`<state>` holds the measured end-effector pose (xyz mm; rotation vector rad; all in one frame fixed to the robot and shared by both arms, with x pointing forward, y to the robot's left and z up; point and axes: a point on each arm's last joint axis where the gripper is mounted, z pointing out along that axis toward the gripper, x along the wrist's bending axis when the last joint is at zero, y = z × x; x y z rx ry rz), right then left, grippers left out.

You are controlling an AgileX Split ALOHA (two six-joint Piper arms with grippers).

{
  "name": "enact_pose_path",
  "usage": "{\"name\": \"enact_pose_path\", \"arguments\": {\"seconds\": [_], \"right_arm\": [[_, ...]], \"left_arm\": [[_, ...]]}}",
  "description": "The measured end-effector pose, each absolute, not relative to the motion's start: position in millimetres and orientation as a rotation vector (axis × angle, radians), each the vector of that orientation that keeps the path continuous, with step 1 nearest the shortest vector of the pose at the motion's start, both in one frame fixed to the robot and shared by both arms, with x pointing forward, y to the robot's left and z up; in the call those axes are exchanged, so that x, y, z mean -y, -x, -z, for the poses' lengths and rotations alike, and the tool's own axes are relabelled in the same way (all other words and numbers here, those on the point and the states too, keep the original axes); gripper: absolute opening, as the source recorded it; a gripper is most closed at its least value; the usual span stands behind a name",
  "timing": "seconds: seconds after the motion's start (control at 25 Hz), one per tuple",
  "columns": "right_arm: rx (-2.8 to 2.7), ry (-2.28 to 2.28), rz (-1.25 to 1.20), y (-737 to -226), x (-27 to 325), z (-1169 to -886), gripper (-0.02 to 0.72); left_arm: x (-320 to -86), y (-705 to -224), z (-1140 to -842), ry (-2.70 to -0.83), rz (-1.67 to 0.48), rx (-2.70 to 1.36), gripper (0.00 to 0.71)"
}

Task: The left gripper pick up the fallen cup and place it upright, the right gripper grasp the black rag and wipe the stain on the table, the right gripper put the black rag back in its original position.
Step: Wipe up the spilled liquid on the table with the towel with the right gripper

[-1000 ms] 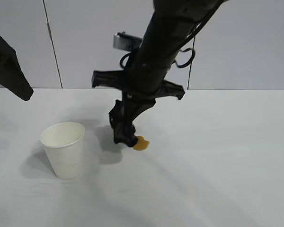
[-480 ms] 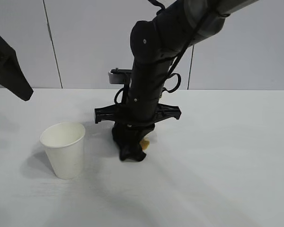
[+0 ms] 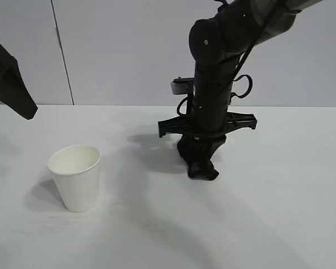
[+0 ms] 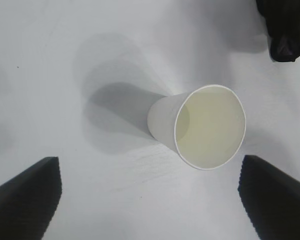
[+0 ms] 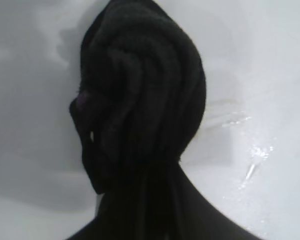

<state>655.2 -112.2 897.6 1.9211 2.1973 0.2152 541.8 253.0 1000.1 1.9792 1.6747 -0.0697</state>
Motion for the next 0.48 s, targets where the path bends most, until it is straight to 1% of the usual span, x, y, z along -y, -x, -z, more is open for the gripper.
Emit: {"name": "enact_pose_path", "arguments": {"seconds": [0.24, 0.28, 0.32, 0.36, 0.4, 0.44, 0.48], "right_arm": [[-2.154, -1.969, -0.174, -660, 137, -897, 0.034], [-2.150, -1.972, -0.174, -659, 139, -899, 0.039], [-2.149, -1.976, -0.167, -657, 141, -899, 0.062], [-2.148, -1.981, -0.157, -655, 143, -901, 0.098], [-2.148, -1.987, -0.141, -653, 145, -903, 0.170], [-2.147, -1.995, -0.122, -651, 147, -907, 0.301], [-2.148, -1.999, -0.106, -649, 149, -910, 0.415]], "left_arm": [[-253, -542, -1000, -1.979, 0.070, -1.675, 0.693], [-253, -542, -1000, -1.979, 0.070, -1.675, 0.693], [-253, -542, -1000, -1.979, 0.070, -1.675, 0.693], [-253, -542, -1000, -1.979, 0.070, -1.675, 0.693], [-253, -542, -1000, -1.978, 0.070, -1.675, 0.693], [-253, -542, -1000, -1.975, 0.072, -1.675, 0.693], [-252, -542, -1000, -1.969, 0.076, -1.677, 0.693]]}}
